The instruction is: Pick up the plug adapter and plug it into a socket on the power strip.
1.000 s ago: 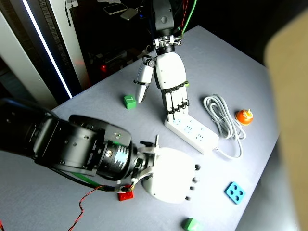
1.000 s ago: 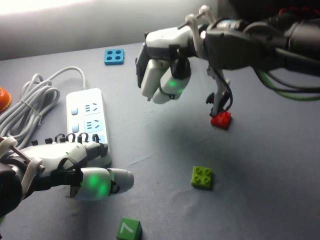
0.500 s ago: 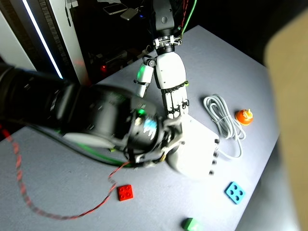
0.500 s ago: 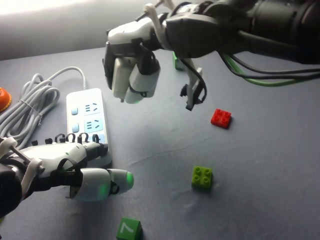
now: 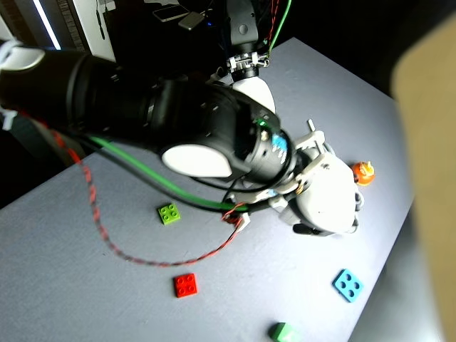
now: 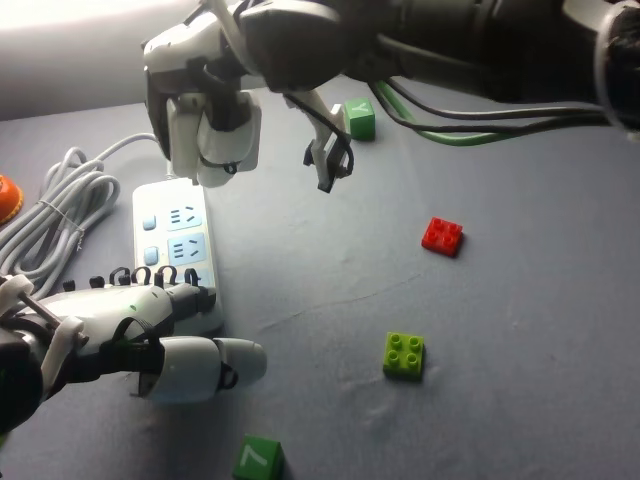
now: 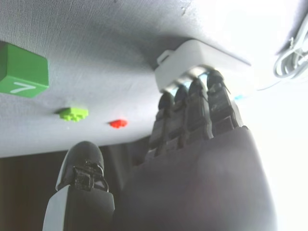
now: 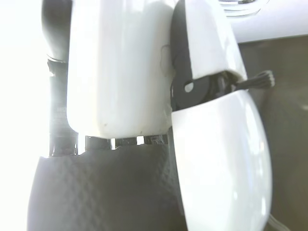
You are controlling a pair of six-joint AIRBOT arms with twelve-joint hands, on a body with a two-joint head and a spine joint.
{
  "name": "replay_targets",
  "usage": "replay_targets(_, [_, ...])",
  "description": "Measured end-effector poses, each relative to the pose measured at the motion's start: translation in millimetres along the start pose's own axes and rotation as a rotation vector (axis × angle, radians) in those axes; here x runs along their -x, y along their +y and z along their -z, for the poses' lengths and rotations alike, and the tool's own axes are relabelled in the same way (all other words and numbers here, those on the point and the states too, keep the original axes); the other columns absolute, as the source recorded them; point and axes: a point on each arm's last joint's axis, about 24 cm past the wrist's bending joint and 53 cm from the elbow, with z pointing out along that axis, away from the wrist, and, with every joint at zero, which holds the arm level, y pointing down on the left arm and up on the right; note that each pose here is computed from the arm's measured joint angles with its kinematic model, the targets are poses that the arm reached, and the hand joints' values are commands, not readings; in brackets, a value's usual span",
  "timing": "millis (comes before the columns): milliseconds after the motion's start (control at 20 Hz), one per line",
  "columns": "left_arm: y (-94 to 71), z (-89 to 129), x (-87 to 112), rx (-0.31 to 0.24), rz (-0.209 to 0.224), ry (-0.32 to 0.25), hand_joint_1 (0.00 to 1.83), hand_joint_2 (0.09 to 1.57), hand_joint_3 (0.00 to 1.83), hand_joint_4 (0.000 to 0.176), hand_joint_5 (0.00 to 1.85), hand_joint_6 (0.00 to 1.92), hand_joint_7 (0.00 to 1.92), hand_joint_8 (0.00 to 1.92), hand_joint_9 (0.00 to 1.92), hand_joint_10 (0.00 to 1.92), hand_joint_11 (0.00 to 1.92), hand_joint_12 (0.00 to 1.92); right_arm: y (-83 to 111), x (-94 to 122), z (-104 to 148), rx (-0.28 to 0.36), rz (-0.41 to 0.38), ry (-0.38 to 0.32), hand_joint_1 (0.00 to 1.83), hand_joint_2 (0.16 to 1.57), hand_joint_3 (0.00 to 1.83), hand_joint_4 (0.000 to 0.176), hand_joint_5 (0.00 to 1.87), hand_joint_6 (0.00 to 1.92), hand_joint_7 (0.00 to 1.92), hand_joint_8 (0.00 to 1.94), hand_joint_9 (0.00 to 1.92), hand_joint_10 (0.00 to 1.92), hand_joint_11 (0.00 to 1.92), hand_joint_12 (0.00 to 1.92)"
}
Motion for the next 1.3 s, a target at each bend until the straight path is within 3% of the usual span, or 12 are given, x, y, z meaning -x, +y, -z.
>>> replay_targets(250, [-0.1, -0.1, 0.4, 0.000, 0.001, -0.002, 0.00, 1.21, 0.00, 0.000, 0.10, 0.01, 0.10, 0.01, 0.08, 0.01, 0.03, 0.03, 10.6, -8.1, -16.1, -0.014, 0.020, 0.010, 1.39, 1.11, 0.00, 0.000, 0.92, 0.76, 0.98, 1.07, 1.02, 1.24, 0.99, 1.26])
replay_targets(300, [0.1, -0.2, 0.7, 0.000, 0.002, -0.002, 0.00, 1.21, 0.00, 0.000, 0.09, 0.01, 0.10, 0.01, 0.07, 0.01, 0.02, 0.02, 12.3, -9.6, -18.3, -0.015, 0.021, 0.011, 1.39, 1.09, 0.00, 0.000, 0.96, 0.70, 1.02, 0.99, 1.05, 1.19, 1.01, 1.24])
replay_targets(400, [0.1, -0.2, 0.8, 0.000, 0.002, -0.002, 0.00, 1.22, 0.00, 0.000, 0.08, 0.00, 0.08, 0.00, 0.05, 0.00, 0.00, 0.02, 16.3, -15.4, -24.0, -0.016, 0.017, 0.019, 1.39, 1.10, 0.00, 0.000, 0.90, 0.78, 0.99, 1.04, 1.02, 1.22, 1.00, 1.25])
replay_targets(800, [0.2, -0.2, 0.9, 0.001, 0.005, -0.003, 0.00, 1.21, 0.00, 0.000, 0.07, 0.00, 0.09, 0.01, 0.06, 0.01, 0.02, 0.01, 7.7, -26.8, -35.6, -0.050, 0.010, 0.032, 1.38, 1.13, 0.00, 0.000, 0.83, 0.91, 0.93, 1.14, 1.02, 1.23, 1.01, 1.24])
replay_targets(950, [0.1, -0.1, 0.8, 0.000, 0.005, -0.003, 0.00, 1.23, 0.00, 0.000, 0.06, 0.00, 0.08, 0.00, 0.05, 0.00, 0.00, 0.00, 3.6, -25.6, -39.4, -0.062, -0.001, 0.023, 1.39, 1.10, 0.00, 0.000, 0.91, 0.80, 0.98, 1.06, 1.04, 1.19, 1.02, 1.23])
replay_targets(1100, [0.3, -0.2, 1.0, 0.001, 0.005, -0.003, 0.00, 1.22, 0.00, 0.000, 0.08, 0.01, 0.10, 0.01, 0.08, 0.01, 0.03, 0.01, 1.6, -26.8, -41.5, -0.067, -0.003, 0.021, 1.38, 1.14, 0.00, 0.000, 0.79, 0.94, 0.91, 1.18, 0.98, 1.29, 1.02, 1.27])
replay_targets(1300, [0.2, -0.2, 1.1, 0.001, 0.006, -0.004, 0.00, 1.22, 0.00, 0.000, 0.09, 0.01, 0.10, 0.01, 0.08, 0.01, 0.04, 0.02, -7.8, -35.1, -48.3, -0.091, -0.009, 0.025, 1.38, 1.13, 0.00, 0.000, 0.81, 0.91, 0.93, 1.14, 0.99, 1.28, 1.02, 1.27])
